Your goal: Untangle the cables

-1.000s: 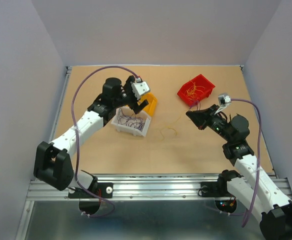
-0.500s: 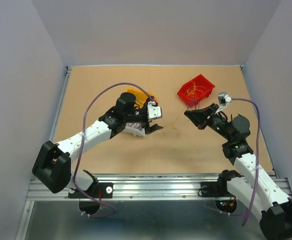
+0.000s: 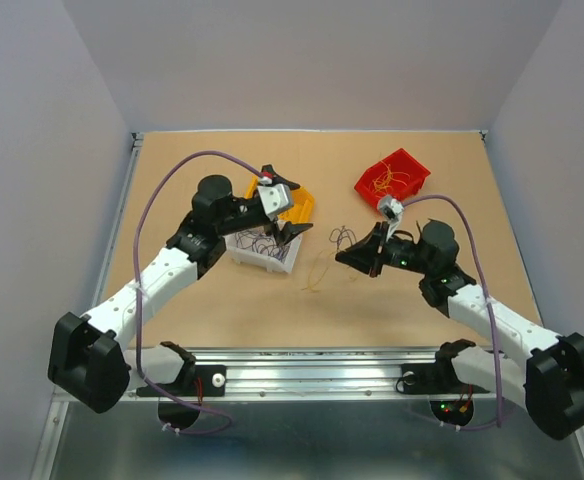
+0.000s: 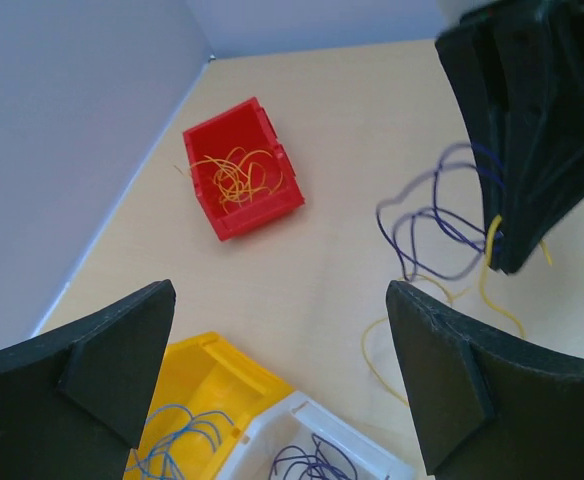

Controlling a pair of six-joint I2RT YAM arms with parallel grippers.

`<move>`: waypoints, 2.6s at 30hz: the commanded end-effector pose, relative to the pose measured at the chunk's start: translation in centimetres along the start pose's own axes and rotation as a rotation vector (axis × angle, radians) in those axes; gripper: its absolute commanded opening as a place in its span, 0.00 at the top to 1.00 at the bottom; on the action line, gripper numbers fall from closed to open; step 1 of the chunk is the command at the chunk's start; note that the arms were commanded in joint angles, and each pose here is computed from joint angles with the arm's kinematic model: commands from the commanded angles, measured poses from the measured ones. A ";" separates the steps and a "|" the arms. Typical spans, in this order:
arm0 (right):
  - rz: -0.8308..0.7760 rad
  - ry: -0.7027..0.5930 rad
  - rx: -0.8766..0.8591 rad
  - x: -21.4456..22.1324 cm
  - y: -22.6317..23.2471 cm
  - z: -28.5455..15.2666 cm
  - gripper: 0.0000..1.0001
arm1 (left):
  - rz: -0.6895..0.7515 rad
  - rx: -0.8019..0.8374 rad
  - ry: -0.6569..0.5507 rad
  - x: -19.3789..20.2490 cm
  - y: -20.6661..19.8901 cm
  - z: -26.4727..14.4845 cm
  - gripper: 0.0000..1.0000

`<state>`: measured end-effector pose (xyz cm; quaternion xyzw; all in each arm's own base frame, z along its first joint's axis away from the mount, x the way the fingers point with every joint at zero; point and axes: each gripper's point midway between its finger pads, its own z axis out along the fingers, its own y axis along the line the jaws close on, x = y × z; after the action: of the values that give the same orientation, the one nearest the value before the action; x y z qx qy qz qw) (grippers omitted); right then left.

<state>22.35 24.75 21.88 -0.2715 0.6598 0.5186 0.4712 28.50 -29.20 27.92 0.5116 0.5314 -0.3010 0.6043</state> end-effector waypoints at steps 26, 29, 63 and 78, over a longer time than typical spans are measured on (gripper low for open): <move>-0.179 0.066 -0.206 0.2 4.4 4.8 0.99 | 0.011 0.507 0.027 2.4 -7.7 1.0 0.20; -0.180 0.065 -0.207 0.1 4.5 4.8 0.99 | 0.010 0.514 0.055 2.9 -7.8 1.3 0.40; -0.155 0.140 -0.041 5.1 -4.0 11.8 0.26 | -0.115 -0.225 0.013 0.0 5.9 -3.1 1.00; -0.037 -0.125 0.592 -1.8 -12.4 1.6 1.00 | -0.090 -0.453 0.168 3.9 8.6 -7.5 1.00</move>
<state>30.90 28.47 17.63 -0.2360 0.7161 0.3841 0.5329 35.11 -20.54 27.18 0.3657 0.6591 -0.1986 0.6264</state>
